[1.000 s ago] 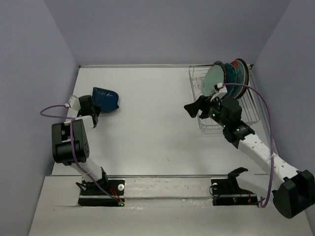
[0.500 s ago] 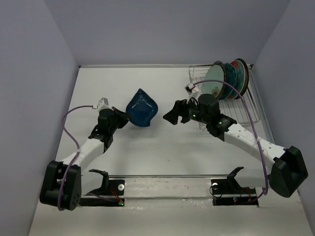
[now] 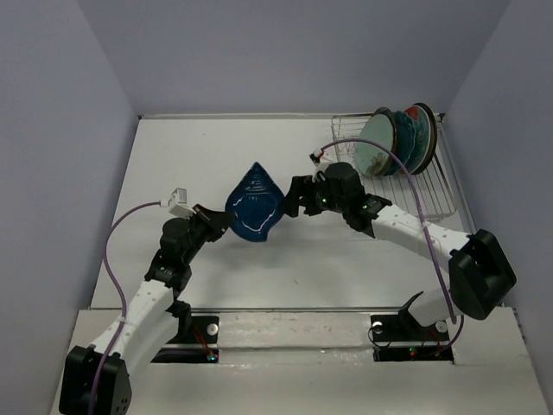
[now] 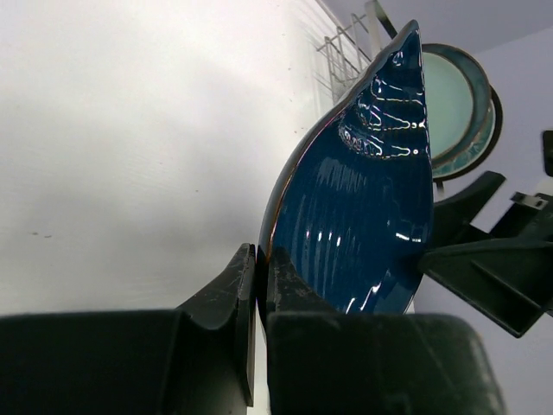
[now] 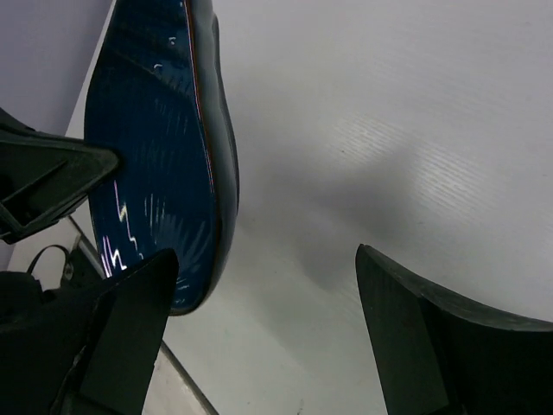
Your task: Load the plates into the dish rack
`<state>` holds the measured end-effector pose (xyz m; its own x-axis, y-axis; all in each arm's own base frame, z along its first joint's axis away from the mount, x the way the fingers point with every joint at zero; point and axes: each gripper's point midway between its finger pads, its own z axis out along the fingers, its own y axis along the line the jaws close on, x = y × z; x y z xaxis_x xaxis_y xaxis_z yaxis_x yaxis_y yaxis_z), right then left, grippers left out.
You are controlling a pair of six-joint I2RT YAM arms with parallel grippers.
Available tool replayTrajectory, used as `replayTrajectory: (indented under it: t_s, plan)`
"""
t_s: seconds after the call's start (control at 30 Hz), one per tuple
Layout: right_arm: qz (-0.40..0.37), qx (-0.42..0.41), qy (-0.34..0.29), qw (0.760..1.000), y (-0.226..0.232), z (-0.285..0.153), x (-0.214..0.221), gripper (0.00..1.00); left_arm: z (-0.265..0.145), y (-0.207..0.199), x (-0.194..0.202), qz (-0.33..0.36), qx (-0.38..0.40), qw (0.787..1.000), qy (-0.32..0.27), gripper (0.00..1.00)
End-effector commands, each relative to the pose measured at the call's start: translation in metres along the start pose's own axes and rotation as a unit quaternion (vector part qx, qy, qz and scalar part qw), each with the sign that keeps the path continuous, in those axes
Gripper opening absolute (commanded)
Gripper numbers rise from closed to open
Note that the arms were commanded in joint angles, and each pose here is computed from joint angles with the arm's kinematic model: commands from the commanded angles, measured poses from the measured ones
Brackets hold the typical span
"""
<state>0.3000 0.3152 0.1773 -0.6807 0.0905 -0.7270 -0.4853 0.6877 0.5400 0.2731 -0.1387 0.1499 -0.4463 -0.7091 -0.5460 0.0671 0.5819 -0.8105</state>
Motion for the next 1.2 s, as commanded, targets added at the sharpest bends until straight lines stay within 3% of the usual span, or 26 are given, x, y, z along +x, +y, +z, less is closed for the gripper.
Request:
replayTrajectory:
  t_s: [0.0, 0.2, 0.3, 0.37, 0.4, 0.43, 0.53, 0.57, 0.6, 0.7, 0.93, 1.03, 1.17]
  plan:
    - [0.003, -0.092, -0.024, 0.995, 0.045, 0.001, -0.020, 0.89, -0.014, -0.067, -0.025, 0.005, 0.131, 0.991, -0.040, 0.06]
    - [0.024, -0.115, 0.003, 0.993, 0.052, 0.019, -0.010, 0.86, -0.024, -0.087, -0.019, 0.009, 0.176, 0.984, -0.022, 0.06]
    - [0.033, -0.134, 0.002, 0.990, 0.058, 0.023, -0.011, 0.78, -0.030, -0.097, -0.015, 0.004, 0.200, 0.980, -0.012, 0.06]
    - [0.036, -0.156, -0.007, 0.987, 0.067, 0.022, -0.016, 0.48, -0.033, -0.101, -0.014, 0.004, 0.208, 0.978, -0.009, 0.07]
    - [0.039, -0.165, -0.011, 0.986, 0.071, 0.020, -0.019, 0.32, -0.036, -0.104, -0.015, 0.006, 0.215, 0.977, -0.011, 0.12]
    - [0.045, -0.174, -0.016, 0.984, 0.076, 0.016, -0.022, 0.07, -0.037, -0.106, -0.016, 0.006, 0.218, 0.976, -0.012, 0.25]
    - [0.038, -0.181, -0.051, 0.981, 0.086, 0.004, -0.043, 0.07, -0.042, -0.111, -0.018, 0.011, 0.224, 0.974, -0.014, 0.50]
    - [0.036, -0.178, -0.061, 0.982, 0.089, -0.001, -0.050, 0.07, -0.044, -0.115, -0.021, 0.023, 0.221, 0.975, -0.014, 0.67]
    - [0.029, -0.169, -0.072, 0.983, 0.089, -0.006, -0.058, 0.07, -0.045, -0.117, -0.023, 0.032, 0.218, 0.975, -0.015, 0.74]
    - [-0.002, -0.084, -0.119, 0.989, 0.067, -0.027, -0.103, 0.07, -0.047, -0.123, -0.036, 0.088, 0.185, 0.979, -0.021, 0.97]
    - [-0.059, 0.149, -0.190, 0.969, -0.031, -0.100, -0.206, 0.07, -0.076, -0.150, -0.067, 0.232, 0.153, 0.960, -0.031, 0.99]
    - [-0.096, 0.348, -0.194, 0.912, -0.097, -0.135, -0.227, 0.07, -0.083, -0.144, -0.071, 0.285, 0.125, 0.950, -0.023, 0.99]
    - [-0.149, 0.472, -0.174, 0.851, -0.129, -0.170, -0.260, 0.07, -0.079, -0.118, -0.068, 0.313, 0.078, 0.946, -0.010, 0.99]
